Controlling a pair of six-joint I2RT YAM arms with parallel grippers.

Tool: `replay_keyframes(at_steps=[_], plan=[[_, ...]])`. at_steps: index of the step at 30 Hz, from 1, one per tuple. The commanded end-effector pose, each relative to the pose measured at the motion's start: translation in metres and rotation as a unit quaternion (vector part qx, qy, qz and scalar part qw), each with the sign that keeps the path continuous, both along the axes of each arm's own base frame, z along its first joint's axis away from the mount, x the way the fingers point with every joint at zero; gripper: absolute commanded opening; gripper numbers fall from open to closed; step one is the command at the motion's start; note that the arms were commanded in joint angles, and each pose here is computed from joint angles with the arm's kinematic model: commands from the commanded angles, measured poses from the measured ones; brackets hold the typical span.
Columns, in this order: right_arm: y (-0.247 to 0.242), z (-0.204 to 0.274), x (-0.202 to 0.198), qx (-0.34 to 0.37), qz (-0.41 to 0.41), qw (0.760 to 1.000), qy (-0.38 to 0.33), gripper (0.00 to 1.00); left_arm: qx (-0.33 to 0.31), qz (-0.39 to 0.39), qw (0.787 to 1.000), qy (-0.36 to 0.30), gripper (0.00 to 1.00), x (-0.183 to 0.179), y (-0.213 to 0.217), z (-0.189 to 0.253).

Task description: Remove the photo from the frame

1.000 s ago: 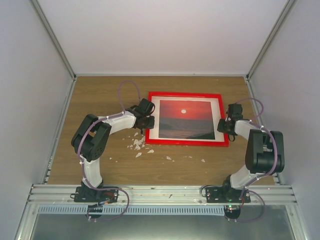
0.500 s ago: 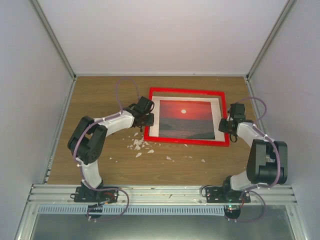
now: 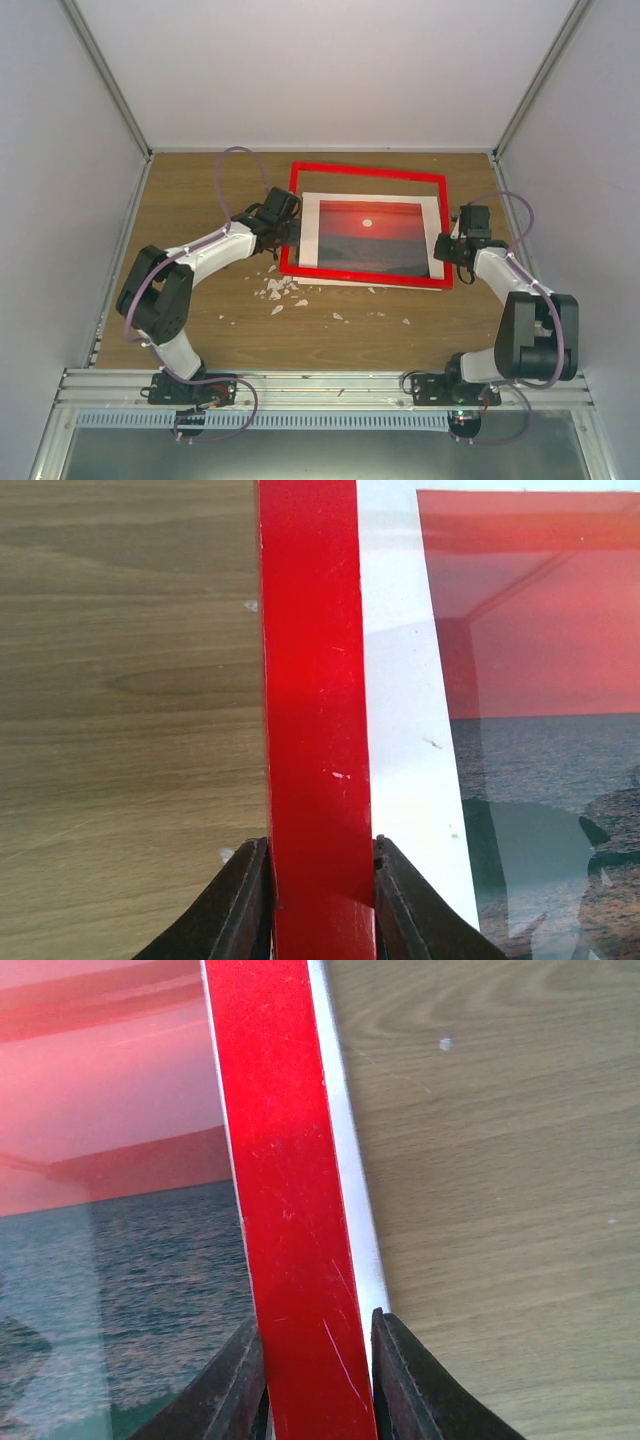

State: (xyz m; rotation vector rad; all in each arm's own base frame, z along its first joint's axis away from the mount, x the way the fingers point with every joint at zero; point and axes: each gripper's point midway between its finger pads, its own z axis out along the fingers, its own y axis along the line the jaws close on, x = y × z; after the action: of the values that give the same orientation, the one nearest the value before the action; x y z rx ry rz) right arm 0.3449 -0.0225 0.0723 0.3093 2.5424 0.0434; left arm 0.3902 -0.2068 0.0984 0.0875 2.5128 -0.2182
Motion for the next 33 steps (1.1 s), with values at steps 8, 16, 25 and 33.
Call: replay_keyframes(at_steps=[8, 16, 25, 33], plan=[[0.024, 0.049, 0.032, 0.044, 0.012, 0.995, -0.090, 0.01, -0.004, 0.014, 1.000, -0.012, 0.11, -0.011, 0.029, 0.017], [0.041, 0.063, 0.034, 0.094, 0.029, 0.988, -0.115, 0.01, 0.001, 0.022, 1.000, -0.001, 0.28, -0.013, 0.038, 0.003], [0.044, 0.053, 0.033, 0.107, 0.029, 0.989, -0.101, 0.01, 0.007, 0.026, 1.000, 0.007, 0.32, -0.013, 0.043, -0.005], [0.047, 0.045, 0.032, 0.102, 0.046, 0.990, -0.088, 0.01, 0.004, 0.025, 1.000, -0.011, 0.42, -0.003, 0.043, 0.011]])
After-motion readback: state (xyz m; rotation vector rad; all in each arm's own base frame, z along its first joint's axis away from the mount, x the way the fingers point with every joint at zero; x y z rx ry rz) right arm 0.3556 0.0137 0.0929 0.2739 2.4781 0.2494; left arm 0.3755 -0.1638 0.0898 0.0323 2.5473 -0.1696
